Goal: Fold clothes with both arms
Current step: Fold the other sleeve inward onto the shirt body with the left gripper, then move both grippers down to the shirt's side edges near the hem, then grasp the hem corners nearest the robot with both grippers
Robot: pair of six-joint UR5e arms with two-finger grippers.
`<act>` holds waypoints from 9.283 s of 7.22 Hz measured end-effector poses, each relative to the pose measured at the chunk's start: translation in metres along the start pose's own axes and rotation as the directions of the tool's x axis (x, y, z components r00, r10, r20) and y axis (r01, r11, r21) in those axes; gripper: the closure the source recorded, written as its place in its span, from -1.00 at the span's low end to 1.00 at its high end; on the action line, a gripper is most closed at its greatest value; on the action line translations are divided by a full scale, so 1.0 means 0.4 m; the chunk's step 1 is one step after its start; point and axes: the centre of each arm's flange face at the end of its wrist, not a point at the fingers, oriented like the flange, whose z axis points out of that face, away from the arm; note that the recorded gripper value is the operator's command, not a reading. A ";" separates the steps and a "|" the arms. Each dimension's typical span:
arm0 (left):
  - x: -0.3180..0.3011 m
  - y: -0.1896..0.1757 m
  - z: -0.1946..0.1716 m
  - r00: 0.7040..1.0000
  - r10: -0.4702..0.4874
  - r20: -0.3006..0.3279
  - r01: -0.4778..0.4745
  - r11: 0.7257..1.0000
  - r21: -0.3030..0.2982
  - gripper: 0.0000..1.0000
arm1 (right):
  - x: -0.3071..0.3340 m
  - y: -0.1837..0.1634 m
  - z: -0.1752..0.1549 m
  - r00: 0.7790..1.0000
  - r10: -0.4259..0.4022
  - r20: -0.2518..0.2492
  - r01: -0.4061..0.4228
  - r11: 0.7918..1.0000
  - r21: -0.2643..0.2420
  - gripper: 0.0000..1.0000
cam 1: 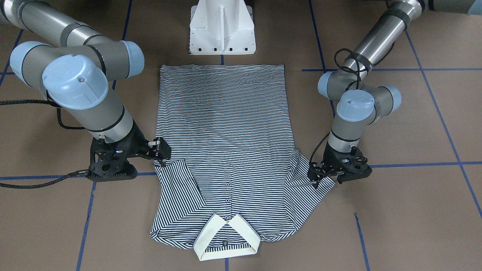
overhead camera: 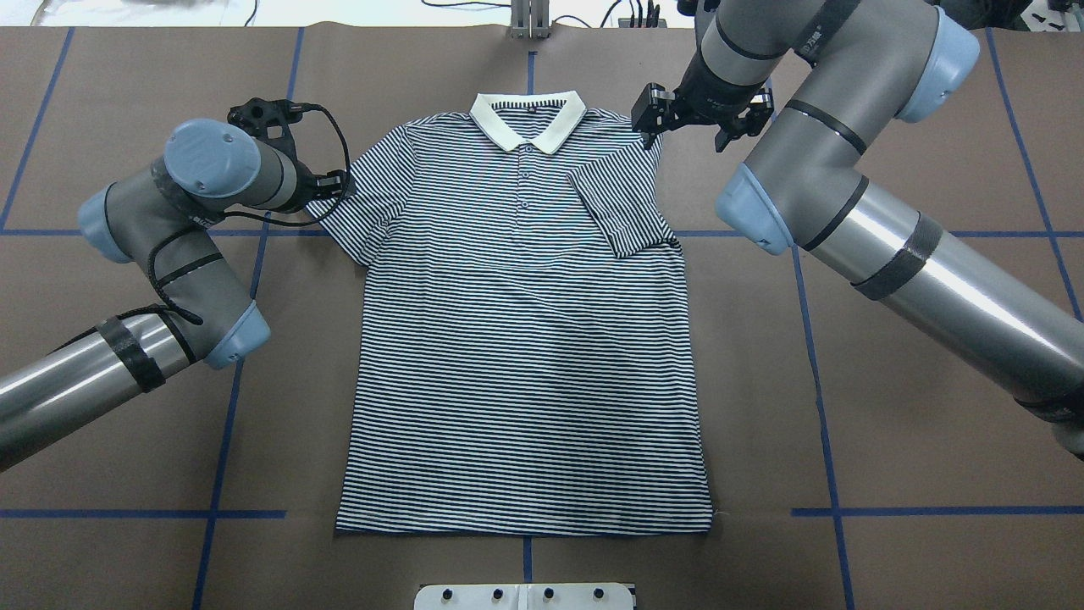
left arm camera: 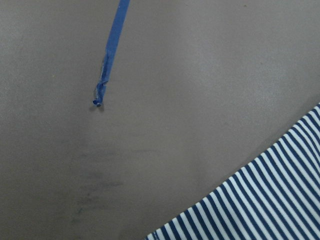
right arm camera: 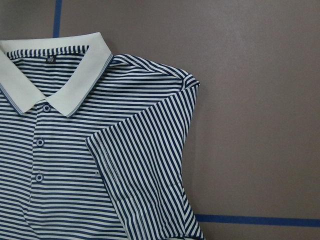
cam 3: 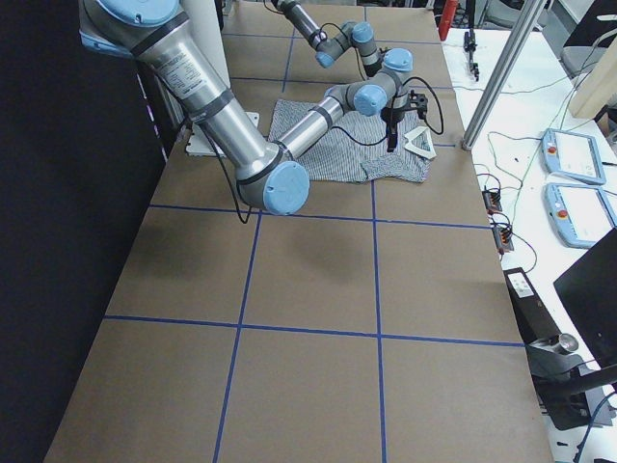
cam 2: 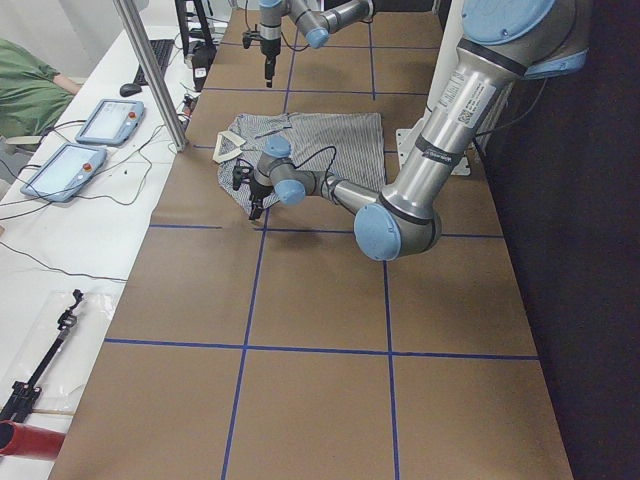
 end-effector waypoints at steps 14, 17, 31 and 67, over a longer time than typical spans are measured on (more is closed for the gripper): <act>0.534 -0.069 -0.095 0.971 -0.238 -0.041 0.236 0.971 -0.049 0.85 | 0.035 0.007 0.025 1.000 0.008 -0.015 -0.009 1.000 -0.010 -1.00; 0.546 -0.041 -0.044 0.967 -0.244 -0.080 0.240 0.969 -0.056 -1.00 | 0.036 0.009 0.026 1.000 0.016 -0.016 -0.016 1.000 -0.009 -1.00; 0.287 0.050 -0.075 0.986 -0.093 -0.136 0.086 0.995 -0.060 -1.00 | 0.011 0.030 0.014 1.000 0.009 -0.001 -0.009 1.000 -0.005 -1.00; 0.104 0.428 -0.530 0.988 -0.020 -0.156 -0.014 0.977 -0.214 -1.00 | 0.059 1.117 0.255 0.987 0.162 -0.016 -0.163 0.987 -0.009 1.00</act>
